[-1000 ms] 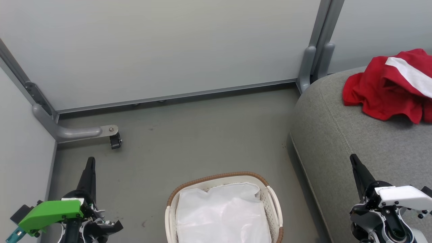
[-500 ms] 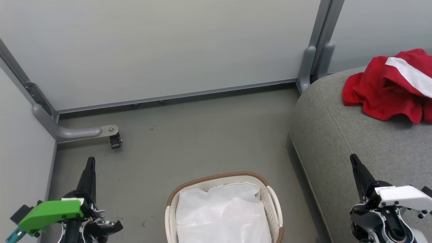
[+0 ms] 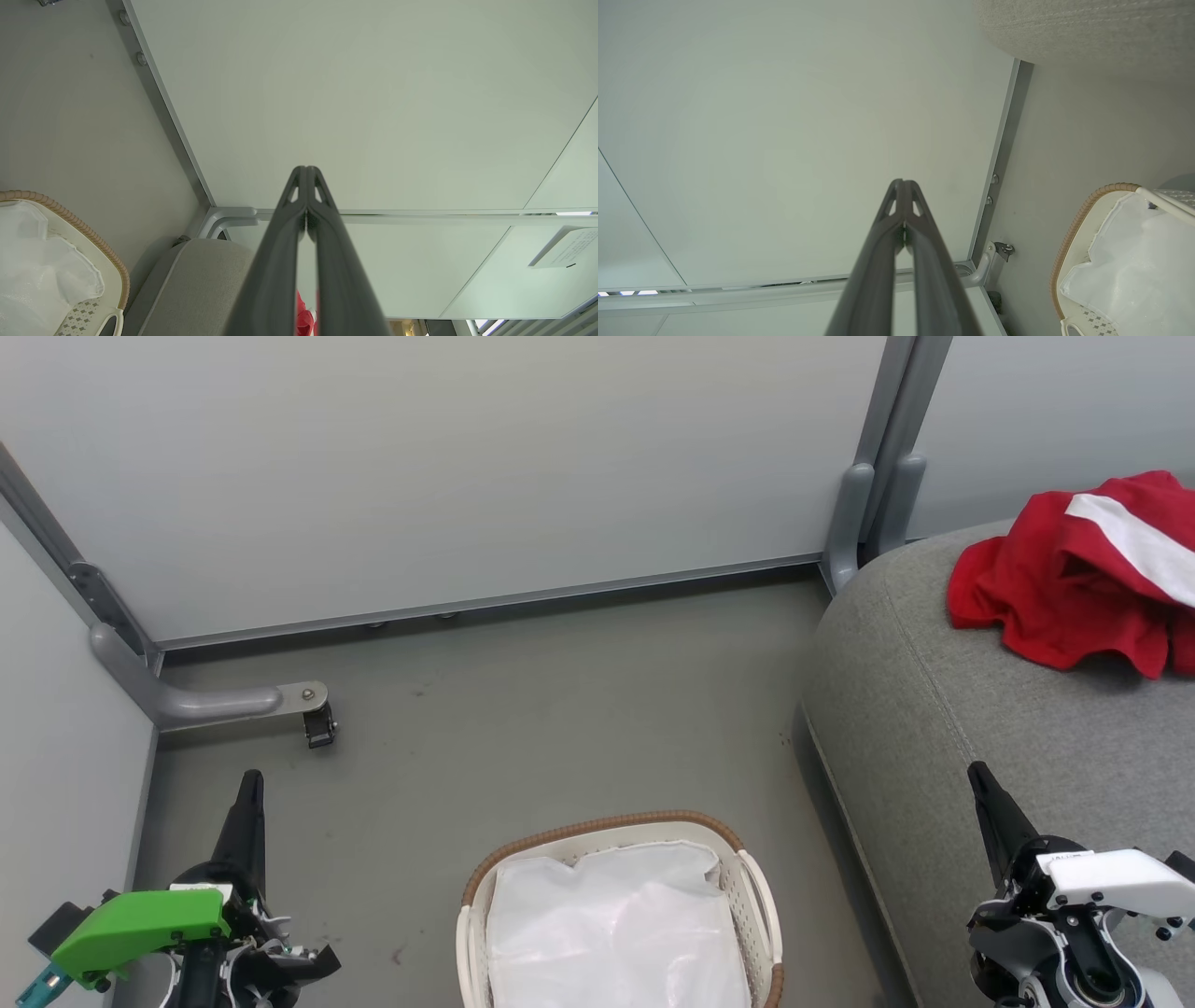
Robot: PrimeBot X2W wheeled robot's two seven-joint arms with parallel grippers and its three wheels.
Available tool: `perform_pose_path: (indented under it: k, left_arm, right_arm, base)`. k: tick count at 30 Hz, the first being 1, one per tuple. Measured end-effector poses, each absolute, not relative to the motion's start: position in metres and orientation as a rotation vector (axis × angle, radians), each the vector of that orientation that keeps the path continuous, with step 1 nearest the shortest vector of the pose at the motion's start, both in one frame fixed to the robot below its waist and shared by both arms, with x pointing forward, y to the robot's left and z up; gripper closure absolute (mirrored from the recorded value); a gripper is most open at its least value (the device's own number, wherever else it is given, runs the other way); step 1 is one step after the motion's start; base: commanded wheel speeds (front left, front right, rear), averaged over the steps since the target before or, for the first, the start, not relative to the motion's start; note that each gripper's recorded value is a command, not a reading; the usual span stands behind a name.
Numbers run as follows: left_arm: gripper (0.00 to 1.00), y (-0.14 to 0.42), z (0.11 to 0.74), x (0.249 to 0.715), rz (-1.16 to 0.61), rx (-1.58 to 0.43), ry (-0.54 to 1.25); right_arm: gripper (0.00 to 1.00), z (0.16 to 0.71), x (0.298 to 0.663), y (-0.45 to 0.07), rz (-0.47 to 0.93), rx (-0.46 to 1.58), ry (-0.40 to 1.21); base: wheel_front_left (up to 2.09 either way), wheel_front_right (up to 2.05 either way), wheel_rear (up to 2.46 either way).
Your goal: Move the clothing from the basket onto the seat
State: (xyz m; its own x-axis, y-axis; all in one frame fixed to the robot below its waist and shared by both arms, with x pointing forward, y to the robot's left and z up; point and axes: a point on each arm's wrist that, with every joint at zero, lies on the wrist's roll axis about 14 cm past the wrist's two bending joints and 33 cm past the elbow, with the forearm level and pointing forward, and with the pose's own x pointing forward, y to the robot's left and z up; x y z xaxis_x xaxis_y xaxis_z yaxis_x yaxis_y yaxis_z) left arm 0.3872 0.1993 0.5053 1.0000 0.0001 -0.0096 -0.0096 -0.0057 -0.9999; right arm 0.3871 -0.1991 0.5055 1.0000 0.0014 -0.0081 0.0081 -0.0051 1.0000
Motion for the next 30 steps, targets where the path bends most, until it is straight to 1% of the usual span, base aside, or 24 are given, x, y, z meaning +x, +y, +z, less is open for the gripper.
perform_pose_path:
  k: [30]
  left_arm:
    - [1.00, 0.1993, 0.5054, 0.3872, 0.008, -1.577, 0.007]
  right_arm:
    - [1.00, 0.5055, 0.3871, -0.1991, -0.005, 1.576, 0.007]
  base:
    - [0.00, 0.00, 0.00]
